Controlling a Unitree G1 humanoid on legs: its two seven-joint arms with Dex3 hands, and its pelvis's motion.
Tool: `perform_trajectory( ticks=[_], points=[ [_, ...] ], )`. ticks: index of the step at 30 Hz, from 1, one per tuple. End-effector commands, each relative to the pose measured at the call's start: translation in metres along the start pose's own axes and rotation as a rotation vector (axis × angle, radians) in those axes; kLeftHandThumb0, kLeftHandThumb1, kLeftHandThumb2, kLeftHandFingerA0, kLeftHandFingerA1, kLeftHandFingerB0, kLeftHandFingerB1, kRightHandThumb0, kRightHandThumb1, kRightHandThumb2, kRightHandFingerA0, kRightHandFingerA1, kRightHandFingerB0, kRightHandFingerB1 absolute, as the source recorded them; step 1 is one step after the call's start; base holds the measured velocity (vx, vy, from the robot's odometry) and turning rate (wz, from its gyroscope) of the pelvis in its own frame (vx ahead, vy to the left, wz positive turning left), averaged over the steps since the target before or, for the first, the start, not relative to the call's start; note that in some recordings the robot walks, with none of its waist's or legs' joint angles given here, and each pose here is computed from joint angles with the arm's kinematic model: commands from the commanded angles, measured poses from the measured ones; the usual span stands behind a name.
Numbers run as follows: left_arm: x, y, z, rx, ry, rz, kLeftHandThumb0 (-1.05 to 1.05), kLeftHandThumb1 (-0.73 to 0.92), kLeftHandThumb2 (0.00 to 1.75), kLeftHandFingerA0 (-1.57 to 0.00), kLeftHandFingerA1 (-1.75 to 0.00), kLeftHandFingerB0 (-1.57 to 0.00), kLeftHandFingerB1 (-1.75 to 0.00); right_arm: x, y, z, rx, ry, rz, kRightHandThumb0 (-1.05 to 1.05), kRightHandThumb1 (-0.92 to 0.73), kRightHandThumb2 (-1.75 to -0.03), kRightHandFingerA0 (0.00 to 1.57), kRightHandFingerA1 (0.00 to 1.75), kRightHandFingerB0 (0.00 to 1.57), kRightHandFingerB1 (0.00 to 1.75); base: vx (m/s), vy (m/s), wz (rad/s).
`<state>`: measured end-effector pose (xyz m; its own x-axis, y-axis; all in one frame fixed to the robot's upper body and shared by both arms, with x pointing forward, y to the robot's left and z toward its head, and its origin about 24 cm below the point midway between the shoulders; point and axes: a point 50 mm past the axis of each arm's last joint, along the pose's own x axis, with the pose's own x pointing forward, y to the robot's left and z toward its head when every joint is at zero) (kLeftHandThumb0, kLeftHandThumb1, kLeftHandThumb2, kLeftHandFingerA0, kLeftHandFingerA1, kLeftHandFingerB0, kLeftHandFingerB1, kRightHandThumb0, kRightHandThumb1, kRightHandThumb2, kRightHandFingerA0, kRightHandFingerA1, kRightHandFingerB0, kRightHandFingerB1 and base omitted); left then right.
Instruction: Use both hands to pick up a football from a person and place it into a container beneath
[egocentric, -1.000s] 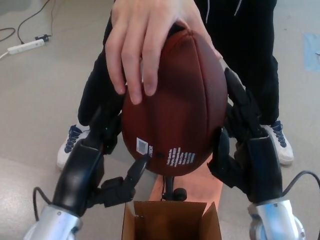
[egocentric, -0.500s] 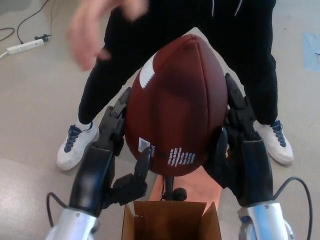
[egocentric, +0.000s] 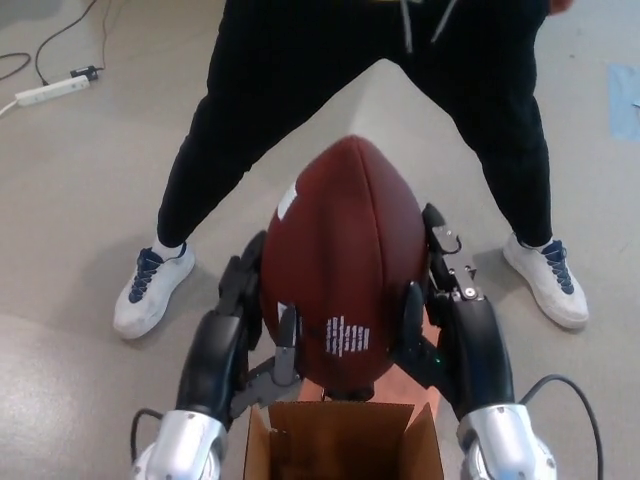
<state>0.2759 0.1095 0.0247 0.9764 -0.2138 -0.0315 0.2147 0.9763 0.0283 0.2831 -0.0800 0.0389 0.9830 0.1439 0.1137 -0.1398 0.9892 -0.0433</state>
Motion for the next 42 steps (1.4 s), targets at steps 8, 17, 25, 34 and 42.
perform_trajectory(
  ticks=[8,17,25,34,42],
  points=[
    [0.022,-0.010,0.001,-0.105,-0.062,-0.129,-0.78,0.81,1.09,0.00,-0.16,0.00,-0.21,0.017,-0.004,-0.010,-0.028,0.034,0.038,-0.79,-0.88,-1.21,0.00,0.17,0.01,0.20,0.00,0.000,0.00],
    [0.019,-0.005,-0.003,-0.109,-0.053,-0.145,-0.76,0.80,1.10,0.00,-0.16,0.00,-0.20,0.015,0.000,-0.013,-0.031,0.045,0.045,-0.81,-0.90,-1.21,0.00,0.15,0.01,0.18,0.00,0.000,0.00],
    [0.009,0.064,-0.008,0.089,0.068,-0.025,-0.72,0.78,1.12,0.00,-0.24,0.00,-0.20,0.000,-0.038,-0.036,0.000,0.168,-0.044,-0.87,-0.88,-1.18,0.00,0.15,0.00,0.09,0.00,0.000,0.00],
    [-0.009,0.132,-0.008,0.109,0.114,0.129,-0.79,0.74,1.10,0.00,-0.26,-0.05,-0.23,-0.016,-0.099,-0.054,-0.040,0.235,-0.196,-0.78,-0.82,-1.12,0.00,0.17,0.00,0.14,0.00,0.000,0.00],
    [-0.024,0.146,-0.028,0.128,0.202,0.156,-0.89,0.75,1.10,0.00,-0.24,-0.16,-0.24,-0.017,-0.111,-0.056,-0.104,0.230,-0.199,-0.84,-0.81,-1.12,0.00,0.16,0.00,0.12,0.00,0.000,0.00]
  ],
)
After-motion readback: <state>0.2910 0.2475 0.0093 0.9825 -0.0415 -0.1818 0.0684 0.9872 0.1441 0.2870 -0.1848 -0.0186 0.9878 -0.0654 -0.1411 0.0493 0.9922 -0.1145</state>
